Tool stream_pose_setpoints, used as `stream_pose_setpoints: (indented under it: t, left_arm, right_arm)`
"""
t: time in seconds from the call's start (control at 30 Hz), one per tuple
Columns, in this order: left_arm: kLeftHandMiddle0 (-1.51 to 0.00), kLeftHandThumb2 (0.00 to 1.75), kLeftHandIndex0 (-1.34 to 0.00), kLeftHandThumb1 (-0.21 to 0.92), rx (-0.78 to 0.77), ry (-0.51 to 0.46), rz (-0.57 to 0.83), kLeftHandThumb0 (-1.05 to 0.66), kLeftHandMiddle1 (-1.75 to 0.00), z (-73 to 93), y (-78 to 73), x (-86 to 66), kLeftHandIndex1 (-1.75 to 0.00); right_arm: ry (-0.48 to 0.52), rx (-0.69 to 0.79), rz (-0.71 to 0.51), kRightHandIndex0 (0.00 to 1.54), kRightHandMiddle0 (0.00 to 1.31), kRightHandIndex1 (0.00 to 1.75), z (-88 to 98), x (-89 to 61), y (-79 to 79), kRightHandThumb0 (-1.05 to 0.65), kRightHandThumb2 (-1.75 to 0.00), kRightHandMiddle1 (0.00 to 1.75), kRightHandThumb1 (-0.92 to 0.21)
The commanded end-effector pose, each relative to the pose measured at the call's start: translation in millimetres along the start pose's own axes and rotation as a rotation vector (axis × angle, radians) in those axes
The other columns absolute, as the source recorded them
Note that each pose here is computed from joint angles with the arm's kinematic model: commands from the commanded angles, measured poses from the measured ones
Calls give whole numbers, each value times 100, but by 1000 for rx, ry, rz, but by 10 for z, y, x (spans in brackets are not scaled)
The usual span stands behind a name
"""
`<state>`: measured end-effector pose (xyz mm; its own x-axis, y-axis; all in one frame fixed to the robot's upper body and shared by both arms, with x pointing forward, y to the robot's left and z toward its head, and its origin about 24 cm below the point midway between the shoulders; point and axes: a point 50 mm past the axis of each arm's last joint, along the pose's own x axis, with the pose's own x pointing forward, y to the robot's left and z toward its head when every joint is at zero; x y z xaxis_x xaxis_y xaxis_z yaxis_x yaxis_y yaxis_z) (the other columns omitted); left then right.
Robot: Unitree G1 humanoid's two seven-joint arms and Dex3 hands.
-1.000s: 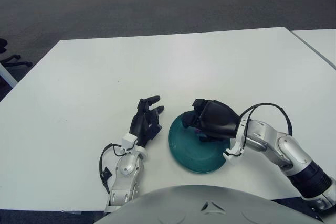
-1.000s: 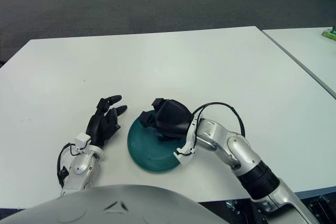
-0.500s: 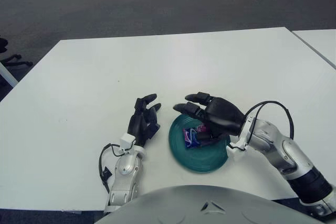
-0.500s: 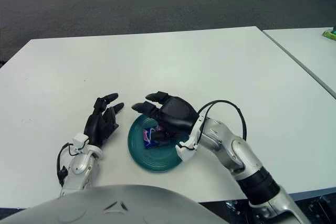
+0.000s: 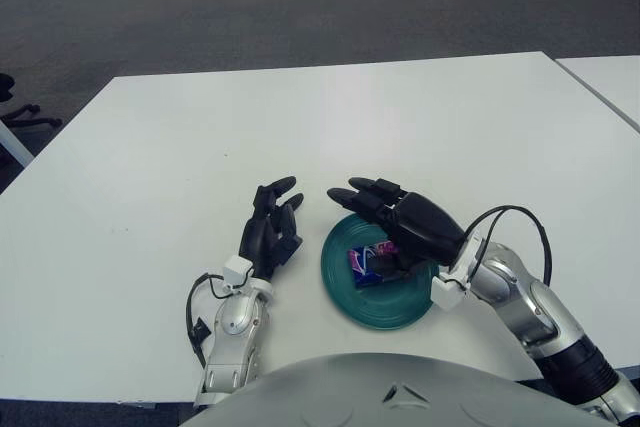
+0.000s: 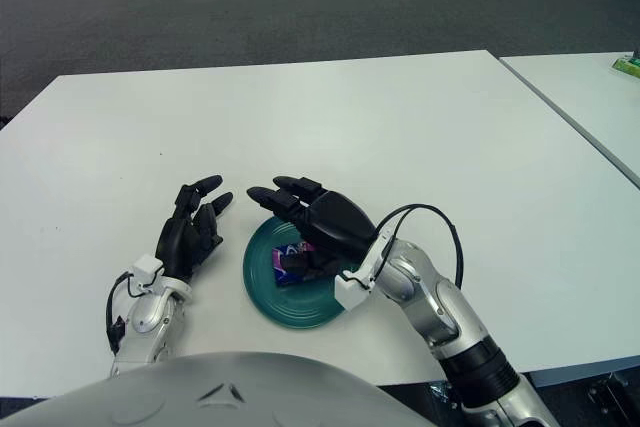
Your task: Put the gum into the plate.
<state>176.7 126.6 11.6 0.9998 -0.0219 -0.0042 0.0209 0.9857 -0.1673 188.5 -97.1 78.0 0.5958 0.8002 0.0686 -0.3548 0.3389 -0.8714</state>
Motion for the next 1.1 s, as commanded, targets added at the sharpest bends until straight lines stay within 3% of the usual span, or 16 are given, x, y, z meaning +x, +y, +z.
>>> stream_pose_setpoints:
  t: [0.0,0.13,0.27,0.47,0.7,0.9,1.07]
  left_arm:
    - [-32,83,0,92,16,-18,-3,-77,-58,20,26,6,-101]
    - [-33,83,-1,92,17,-20,-5,-78,-58,24,26,9,-101]
    - [-35,83,-3,92,16,-29,-5,-80,-59,35,12,16,-104]
    - [-36,84,-5,92,6,-34,-12,-82,-64,52,1,20,-106]
    - [-35,83,-3,92,-18,-29,-8,-80,-69,56,2,18,-106]
    - [-34,82,0,92,-32,-17,0,-79,-73,35,3,18,-105]
    - [-34,82,-2,92,-26,-9,0,-80,-75,14,4,17,-106]
  right_arm:
    - [35,58,-40,13,0,0,-31,-10,7,-104,-104,9,-92]
    - [70,154,-103,14,0,0,-28,-10,40,-105,-103,13,-92]
    - [97,316,-269,14,0,0,-114,-47,59,-105,-101,16,-92]
    - [217,552,-588,14,0,0,-412,-138,109,-104,-99,21,-92]
    - [266,893,-809,17,0,2,-477,-182,124,-99,-99,36,-92]
    - [313,966,-936,23,0,3,-563,-348,-129,-92,-99,51,-92]
    - [354,973,-944,26,0,4,-636,-471,-173,-91,-98,57,-92]
